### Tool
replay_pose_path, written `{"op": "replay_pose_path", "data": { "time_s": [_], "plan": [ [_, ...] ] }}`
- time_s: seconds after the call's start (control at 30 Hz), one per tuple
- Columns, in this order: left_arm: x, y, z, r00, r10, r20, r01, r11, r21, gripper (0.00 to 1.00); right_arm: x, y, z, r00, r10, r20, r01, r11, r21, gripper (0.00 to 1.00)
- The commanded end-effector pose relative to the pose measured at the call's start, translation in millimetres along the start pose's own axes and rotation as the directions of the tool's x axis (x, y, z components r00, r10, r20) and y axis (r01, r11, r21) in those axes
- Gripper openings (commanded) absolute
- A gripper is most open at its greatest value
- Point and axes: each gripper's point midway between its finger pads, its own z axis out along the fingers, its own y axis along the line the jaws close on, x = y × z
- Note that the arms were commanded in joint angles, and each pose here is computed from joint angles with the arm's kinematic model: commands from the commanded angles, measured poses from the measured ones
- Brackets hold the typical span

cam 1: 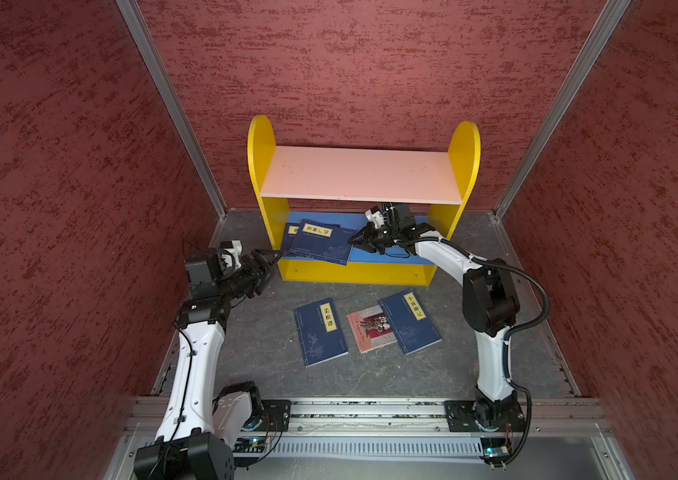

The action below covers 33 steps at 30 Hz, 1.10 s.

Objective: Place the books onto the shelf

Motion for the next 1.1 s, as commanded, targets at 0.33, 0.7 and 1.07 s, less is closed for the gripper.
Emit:
{"op": "replay_pose_path", "data": {
  "time_s": [0.33, 0.7, 1.07],
  "plan": [
    [-1.1, -2.8, -4.7, 1.000, 0.011, 0.010, -0.011, 1.000, 0.011, 0.77, -18.9, 6.1, 6.4, 0.995, -0.093, 0.027, 0.093, 0.996, 0.007, 0.09],
    [-0.8, -2.4, -4.5, 1.000, 0.009, 0.008, -0.009, 1.000, 0.011, 0.78, -24.4, 19.0, 14.8, 0.990, -0.141, -0.006, 0.141, 0.990, -0.026, 0.09],
    [-2.1, -1.1, -3.7, 1.000, 0.004, 0.009, -0.004, 1.000, 0.009, 0.78, -16.5, 17.3, 25.1, 0.980, -0.192, -0.054, 0.193, 0.981, 0.008, 0.09]
  ]
}}
